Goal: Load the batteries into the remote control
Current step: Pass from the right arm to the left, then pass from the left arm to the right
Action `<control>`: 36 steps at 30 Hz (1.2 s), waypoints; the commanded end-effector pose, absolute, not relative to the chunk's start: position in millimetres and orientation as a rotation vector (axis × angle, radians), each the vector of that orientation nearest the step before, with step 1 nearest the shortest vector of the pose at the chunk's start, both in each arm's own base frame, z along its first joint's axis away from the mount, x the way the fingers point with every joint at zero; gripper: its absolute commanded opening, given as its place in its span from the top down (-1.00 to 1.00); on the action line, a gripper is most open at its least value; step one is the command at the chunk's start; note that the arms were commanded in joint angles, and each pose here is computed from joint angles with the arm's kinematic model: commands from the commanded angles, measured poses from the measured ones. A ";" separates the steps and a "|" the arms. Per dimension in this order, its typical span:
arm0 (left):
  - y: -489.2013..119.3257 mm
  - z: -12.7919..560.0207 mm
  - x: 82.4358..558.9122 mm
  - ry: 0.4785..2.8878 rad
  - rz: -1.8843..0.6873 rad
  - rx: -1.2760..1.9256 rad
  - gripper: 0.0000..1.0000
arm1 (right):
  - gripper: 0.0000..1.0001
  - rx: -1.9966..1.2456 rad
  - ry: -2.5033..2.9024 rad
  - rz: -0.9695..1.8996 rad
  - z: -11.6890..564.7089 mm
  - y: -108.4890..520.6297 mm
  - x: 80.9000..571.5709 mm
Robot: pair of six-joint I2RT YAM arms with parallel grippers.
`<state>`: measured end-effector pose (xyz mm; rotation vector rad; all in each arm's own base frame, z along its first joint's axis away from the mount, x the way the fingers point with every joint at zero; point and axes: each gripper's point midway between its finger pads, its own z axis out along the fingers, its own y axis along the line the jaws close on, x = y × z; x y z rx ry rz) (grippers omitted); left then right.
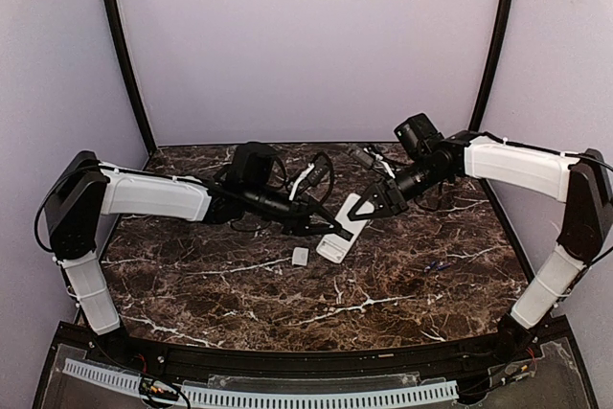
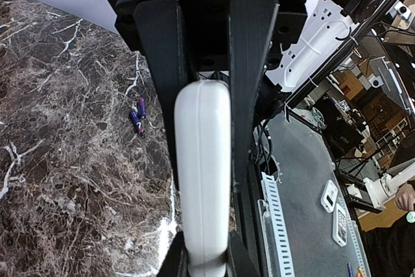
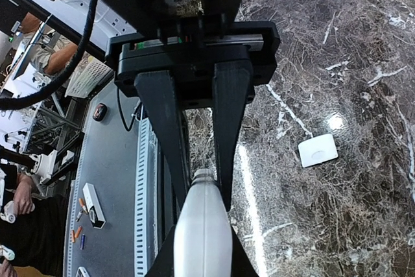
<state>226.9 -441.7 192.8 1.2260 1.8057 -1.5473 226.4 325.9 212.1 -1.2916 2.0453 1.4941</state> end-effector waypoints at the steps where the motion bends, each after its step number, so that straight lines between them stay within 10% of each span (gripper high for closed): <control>1: -446.3 202.4 213.0 1.766 -1.595 1.284 0.93 | 1.00 -1.312 1.990 1.468 225.0 333.4 233.4; 15: -406.8 275.6 272.7 1.529 -1.619 0.831 0.99 | -0.21 -1.017 1.866 1.357 278.8 297.3 272.3; 36: -375.2 324.9 289.0 1.317 -1.548 0.484 0.99 | 0.11 -1.001 1.719 1.521 274.1 365.4 260.6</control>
